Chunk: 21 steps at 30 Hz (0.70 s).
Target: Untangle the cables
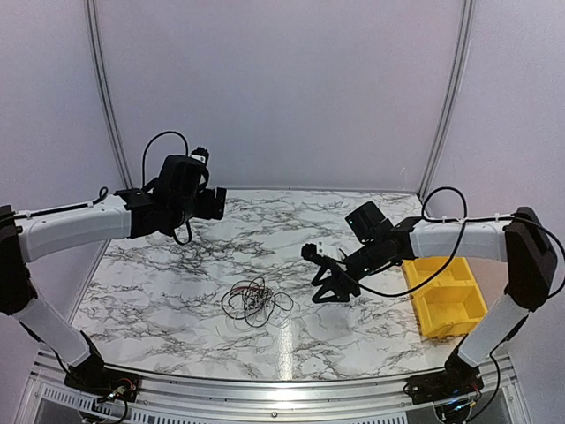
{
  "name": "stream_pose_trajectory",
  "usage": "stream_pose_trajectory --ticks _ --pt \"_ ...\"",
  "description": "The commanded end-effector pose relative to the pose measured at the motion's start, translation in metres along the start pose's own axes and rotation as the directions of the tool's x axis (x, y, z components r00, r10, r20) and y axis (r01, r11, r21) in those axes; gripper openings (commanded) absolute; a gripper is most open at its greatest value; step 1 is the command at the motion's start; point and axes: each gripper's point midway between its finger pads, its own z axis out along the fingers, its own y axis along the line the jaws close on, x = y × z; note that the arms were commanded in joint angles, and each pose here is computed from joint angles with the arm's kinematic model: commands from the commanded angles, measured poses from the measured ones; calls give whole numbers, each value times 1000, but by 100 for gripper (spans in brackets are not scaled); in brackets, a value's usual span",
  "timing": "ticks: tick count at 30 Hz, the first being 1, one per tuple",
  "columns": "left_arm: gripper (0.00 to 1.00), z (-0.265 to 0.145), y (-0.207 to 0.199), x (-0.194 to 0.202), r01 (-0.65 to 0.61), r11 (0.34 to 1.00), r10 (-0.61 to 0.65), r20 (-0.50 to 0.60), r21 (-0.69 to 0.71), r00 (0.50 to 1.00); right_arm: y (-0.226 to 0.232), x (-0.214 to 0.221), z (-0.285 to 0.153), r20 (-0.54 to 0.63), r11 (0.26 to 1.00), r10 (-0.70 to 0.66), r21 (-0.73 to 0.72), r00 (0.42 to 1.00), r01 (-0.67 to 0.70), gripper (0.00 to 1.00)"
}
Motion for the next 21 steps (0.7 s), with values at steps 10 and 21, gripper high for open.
stream_pose_trajectory --ticks 10,21 --pt "92 3 -69 38 6 912 21 -61 410 998 -5 -25 53 -30 991 65 -115 997 -68 45" --pt "92 2 -61 32 4 930 19 -58 366 998 -7 -21 76 -87 982 127 -127 988 -137 9"
